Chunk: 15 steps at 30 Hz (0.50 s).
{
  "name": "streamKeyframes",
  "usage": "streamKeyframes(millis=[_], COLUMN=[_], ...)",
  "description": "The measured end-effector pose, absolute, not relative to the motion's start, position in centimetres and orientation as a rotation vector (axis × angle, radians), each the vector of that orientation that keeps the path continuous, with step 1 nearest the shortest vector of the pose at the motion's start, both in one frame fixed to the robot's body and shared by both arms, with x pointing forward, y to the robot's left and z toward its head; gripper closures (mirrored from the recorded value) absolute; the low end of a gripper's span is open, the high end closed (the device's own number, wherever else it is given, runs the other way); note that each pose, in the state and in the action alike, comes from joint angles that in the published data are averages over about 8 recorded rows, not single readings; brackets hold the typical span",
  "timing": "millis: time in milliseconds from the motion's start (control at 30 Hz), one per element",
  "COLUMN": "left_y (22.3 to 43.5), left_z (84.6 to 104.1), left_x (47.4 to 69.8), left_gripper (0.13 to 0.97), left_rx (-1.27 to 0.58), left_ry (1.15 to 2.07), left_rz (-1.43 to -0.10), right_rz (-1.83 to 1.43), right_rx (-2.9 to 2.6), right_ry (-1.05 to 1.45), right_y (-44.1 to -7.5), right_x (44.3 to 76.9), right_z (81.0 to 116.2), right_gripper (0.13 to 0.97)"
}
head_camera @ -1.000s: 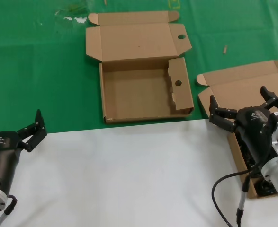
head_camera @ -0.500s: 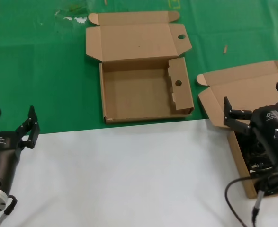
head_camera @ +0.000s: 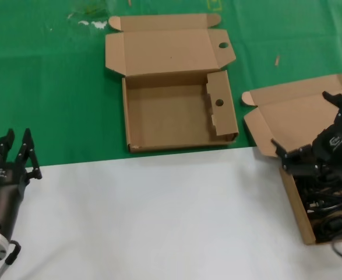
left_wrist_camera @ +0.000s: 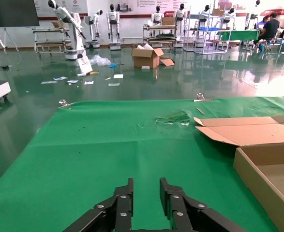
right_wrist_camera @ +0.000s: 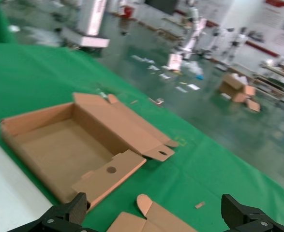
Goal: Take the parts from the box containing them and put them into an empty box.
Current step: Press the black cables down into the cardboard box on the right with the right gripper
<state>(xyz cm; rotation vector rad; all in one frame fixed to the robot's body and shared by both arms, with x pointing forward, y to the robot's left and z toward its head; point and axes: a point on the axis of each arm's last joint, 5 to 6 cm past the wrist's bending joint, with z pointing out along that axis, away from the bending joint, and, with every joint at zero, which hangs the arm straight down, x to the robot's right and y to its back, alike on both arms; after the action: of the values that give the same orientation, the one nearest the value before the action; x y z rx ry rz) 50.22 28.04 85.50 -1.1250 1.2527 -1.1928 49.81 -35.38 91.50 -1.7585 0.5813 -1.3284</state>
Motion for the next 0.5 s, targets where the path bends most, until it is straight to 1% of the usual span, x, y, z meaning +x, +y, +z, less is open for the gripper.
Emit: streamKeyframes(millis=[33,67,333,500], left_y=[28.0,28.0,28.0,28.0], left_z=[85.5,85.5,85.5,85.5], left_x=[50.2,50.2,50.2,50.2], left_gripper=[0.778,0.778,0.899,0.926], left_rx=[-1.125,-1.125,-1.125,-1.125], left_ry=[1.253,1.253,1.253,1.253], left_rz=[-1.193,-1.193,-1.193,-1.193], right_rz=[-1.320,-1.311,-1.220,-1.140], right_rx=[-1.792,-1.825,-2.100,-2.258], right_ry=[0.549,0.516,0.214,0.028], right_y=[-35.8,-36.2,-39.4,-41.1], right_x=[49.9,49.9,50.9,51.9], right_z=[92.0,92.4,95.6,97.8], right_gripper=[0.130,0.130,0.130,0.130])
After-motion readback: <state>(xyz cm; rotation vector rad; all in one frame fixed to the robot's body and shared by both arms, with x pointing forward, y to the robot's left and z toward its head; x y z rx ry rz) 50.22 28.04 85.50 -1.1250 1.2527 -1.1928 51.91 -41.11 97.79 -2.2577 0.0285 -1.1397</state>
